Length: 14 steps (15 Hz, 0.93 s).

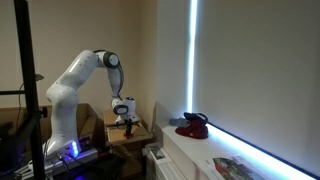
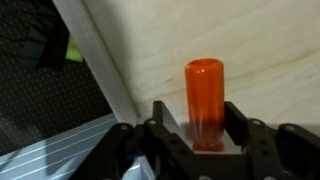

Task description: Put the screwdriver in the drawer

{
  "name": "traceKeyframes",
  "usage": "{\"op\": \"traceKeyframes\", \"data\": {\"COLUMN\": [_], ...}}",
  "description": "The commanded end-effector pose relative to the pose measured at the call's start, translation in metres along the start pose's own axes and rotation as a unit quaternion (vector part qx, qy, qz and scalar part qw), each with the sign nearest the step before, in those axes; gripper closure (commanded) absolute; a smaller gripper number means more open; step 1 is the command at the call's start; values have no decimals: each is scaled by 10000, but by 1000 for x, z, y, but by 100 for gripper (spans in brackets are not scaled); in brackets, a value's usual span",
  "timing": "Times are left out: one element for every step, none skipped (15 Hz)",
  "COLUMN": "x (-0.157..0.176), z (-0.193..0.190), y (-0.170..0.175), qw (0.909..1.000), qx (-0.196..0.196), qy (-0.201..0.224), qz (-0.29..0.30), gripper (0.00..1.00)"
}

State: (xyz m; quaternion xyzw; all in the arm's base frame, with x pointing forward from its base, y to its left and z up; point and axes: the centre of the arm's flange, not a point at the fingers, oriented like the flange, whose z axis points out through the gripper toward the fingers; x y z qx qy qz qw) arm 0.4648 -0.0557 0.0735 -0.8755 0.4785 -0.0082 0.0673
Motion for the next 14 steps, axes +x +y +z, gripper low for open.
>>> {"op": "traceKeyframes", "data": {"x": [-35,-42,-55,-61,-69,-78,-85,-91,-97,-104,-108,-114,-98,-105], "z": [-24,-35,-50,-68,-89,-105,-126,-145,-164,-182,-196,-203,-169,-185], "y": [-31,-37,-42,-49,-56,-61,-65,-65,-65,-62,-60,-61,-73,-73], "qw": [9978,9958,9943,9929,9923,9916,9906,9886,9880,9869,9862,9851,9868,9861], "qx": [-382,-479,-581,-521,-461,-430,-506,-549,-649,-680,-599,-528,-616,-568], "qy": [-91,-173,-181,-152,24,112,198,270,267,203,66,-123,135,65], "qz": [-531,-754,-881,-1063,-1147,-1217,-1252,-1374,-1378,-1448,-1545,-1629,-1492,-1558], "gripper": [6,2,0,0,0,0,0,0,0,0,0,0,0,0]}}
